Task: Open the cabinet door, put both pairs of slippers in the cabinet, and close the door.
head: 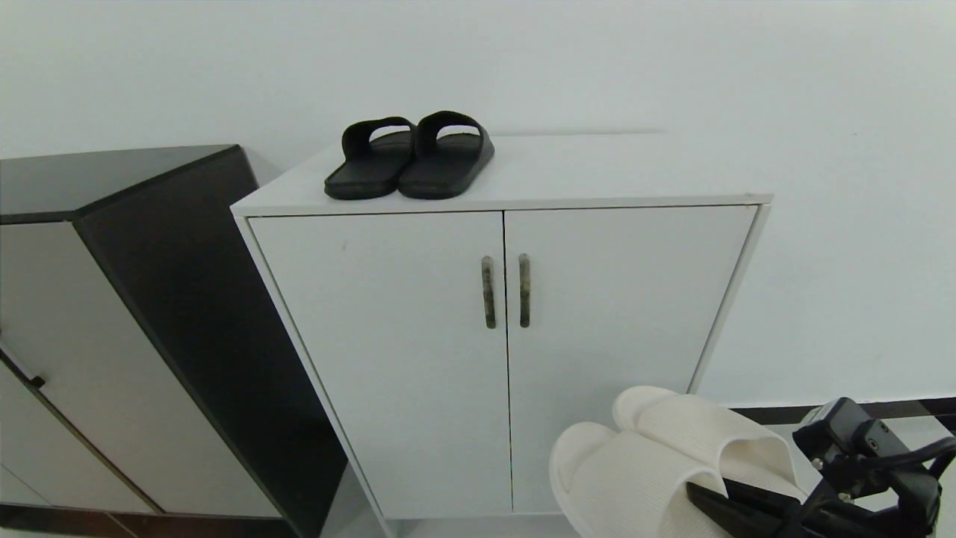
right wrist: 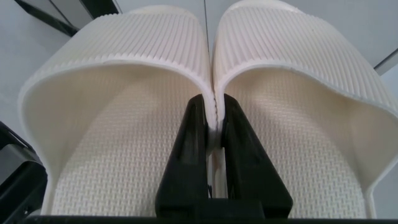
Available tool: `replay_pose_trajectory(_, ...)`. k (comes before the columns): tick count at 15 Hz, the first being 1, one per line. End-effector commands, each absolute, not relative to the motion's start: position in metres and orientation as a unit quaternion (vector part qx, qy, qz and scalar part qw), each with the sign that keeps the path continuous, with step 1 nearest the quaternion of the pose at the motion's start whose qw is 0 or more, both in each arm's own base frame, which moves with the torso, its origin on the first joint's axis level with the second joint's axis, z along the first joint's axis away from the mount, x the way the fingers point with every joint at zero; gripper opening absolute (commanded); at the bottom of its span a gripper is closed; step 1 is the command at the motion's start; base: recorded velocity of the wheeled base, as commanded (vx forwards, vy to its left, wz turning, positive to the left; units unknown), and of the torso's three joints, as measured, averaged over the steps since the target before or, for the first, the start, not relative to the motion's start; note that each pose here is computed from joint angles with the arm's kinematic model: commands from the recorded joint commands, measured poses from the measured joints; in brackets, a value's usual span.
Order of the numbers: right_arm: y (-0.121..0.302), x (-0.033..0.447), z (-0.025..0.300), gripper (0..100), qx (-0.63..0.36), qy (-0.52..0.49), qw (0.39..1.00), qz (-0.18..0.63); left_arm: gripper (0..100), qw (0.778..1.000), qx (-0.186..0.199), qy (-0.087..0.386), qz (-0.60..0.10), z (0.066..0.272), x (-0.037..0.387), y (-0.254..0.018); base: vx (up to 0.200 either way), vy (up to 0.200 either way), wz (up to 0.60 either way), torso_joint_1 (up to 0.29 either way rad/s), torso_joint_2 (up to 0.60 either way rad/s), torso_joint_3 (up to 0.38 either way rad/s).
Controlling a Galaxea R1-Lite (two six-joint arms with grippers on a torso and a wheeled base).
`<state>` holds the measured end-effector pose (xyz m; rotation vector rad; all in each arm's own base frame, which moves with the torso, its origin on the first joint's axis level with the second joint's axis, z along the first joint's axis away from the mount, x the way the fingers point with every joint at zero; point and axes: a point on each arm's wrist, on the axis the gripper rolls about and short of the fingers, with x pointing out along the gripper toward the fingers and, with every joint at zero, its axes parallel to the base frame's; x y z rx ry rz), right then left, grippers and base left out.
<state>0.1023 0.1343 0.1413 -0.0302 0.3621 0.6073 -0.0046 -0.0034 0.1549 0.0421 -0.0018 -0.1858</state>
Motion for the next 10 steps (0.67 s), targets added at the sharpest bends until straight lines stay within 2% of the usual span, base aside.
replay_pose_trajectory(1, 0.135, 0.103, 0.142, 0, -0.014, 0.177, 0.938, 0.297, 100, 0.985, 0.018, 0.05, -0.167, 0.181, 0.033, -0.008, 0.0, 0.0, 0.0, -0.119, 0.46, 0.344)
replay_pose_trajectory(2, 0.135, 0.103, 0.142, 0, -0.015, 0.177, 0.938, 0.299, 100, 0.978, 0.015, 0.062, -0.199, 0.186, 0.045, -0.01, 0.0, 0.0, 0.0, -0.11, 0.45, 0.339)
replay_pose_trajectory(3, 0.135, 0.103, 0.142, 0, -0.015, 0.177, 0.938, 0.299, 100, 0.978, 0.015, 0.062, -0.199, 0.186, 0.045, -0.01, 0.0, 0.0, 0.0, -0.1, 0.45, 0.344)
replay_pose_trajectory(4, 0.137, 0.104, 0.138, 0, -0.02, 0.186, 0.936, 0.299, 100, 0.961, 0.018, 0.089, -0.26, 0.193, 0.079, -0.015, 0.0, 0.0, 0.0, -0.09, 0.44, 0.349)
replay_pose_trajectory(5, 0.138, 0.105, 0.138, 0, -0.021, 0.187, 0.936, 0.298, 100, 0.958, 0.027, 0.101, -0.265, 0.196, 0.098, -0.017, 0.0, 0.0, 0.0, -0.08, 0.44, 0.369)
replay_pose_trajectory(7, 0.144, 0.109, 0.145, 0, -0.013, 0.177, 0.938, 0.298, 100, 0.958, 0.037, 0.084, -0.271, 0.212, 0.134, -0.022, 0.0, 0.0, 0.0, -0.041, 0.45, 0.376)
replay_pose_trajectory(10, 0.157, 0.12, 0.152, 0, -0.007, 0.169, 0.941, 0.294, 100, 0.946, 0.045, 0.068, -0.315, 0.223, 0.137, -0.041, 0.0, 0.0, 0.0, -0.019, 0.28, 0.266)
